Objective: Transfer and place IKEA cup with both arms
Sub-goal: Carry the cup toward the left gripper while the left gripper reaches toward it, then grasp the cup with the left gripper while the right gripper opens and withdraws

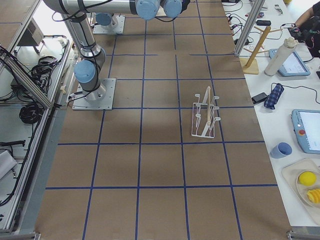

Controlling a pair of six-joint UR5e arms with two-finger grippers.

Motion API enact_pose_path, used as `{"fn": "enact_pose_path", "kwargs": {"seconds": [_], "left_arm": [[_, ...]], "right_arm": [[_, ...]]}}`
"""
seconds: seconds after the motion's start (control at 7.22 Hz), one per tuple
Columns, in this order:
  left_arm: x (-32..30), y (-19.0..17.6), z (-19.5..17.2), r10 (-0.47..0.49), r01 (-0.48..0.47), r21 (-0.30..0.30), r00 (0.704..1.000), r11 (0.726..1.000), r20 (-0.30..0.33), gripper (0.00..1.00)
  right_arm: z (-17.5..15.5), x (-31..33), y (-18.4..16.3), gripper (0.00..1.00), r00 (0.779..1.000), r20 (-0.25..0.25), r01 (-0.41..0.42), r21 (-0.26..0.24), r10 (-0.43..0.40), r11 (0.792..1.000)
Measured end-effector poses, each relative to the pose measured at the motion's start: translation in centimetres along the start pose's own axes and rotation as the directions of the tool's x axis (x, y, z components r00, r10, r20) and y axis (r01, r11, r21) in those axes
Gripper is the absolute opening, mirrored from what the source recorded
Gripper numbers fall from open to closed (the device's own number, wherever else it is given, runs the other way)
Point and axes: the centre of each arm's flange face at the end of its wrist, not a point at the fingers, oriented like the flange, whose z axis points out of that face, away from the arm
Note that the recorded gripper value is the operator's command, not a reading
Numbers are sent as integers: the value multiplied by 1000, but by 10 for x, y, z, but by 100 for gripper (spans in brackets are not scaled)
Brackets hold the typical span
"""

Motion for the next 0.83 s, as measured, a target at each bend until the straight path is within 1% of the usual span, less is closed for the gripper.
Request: {"fn": "enact_pose_path", "kwargs": {"seconds": [0.14,0.28,0.42,0.55,0.69,0.83], "left_arm": [[-1,2,4,0,0,-8,1000,1000,-2,100],[-2,4,6,-1,1,-14,1000,1000,-3,89],[-3,6,9,-2,1,-21,1000,1000,-2,74],[-3,7,12,3,-3,-28,1000,1000,-1,60],[-3,8,14,13,-13,-33,1000,999,-1,58],[-3,9,14,16,-16,-35,1000,999,0,53]], "right_arm": [[1,0,0,31,1000,-1,2,-2,-2,1000],[2,0,1,32,1000,-3,3,-3,-3,1000],[3,0,1,32,1000,-4,3,-4,-3,1000],[4,1,-1,35,1000,-5,2,-6,-2,1000],[4,1,-3,82,1000,-6,-2,-7,2,1000],[4,2,-5,100,1000,-6,-9,-9,9,1000]]}}
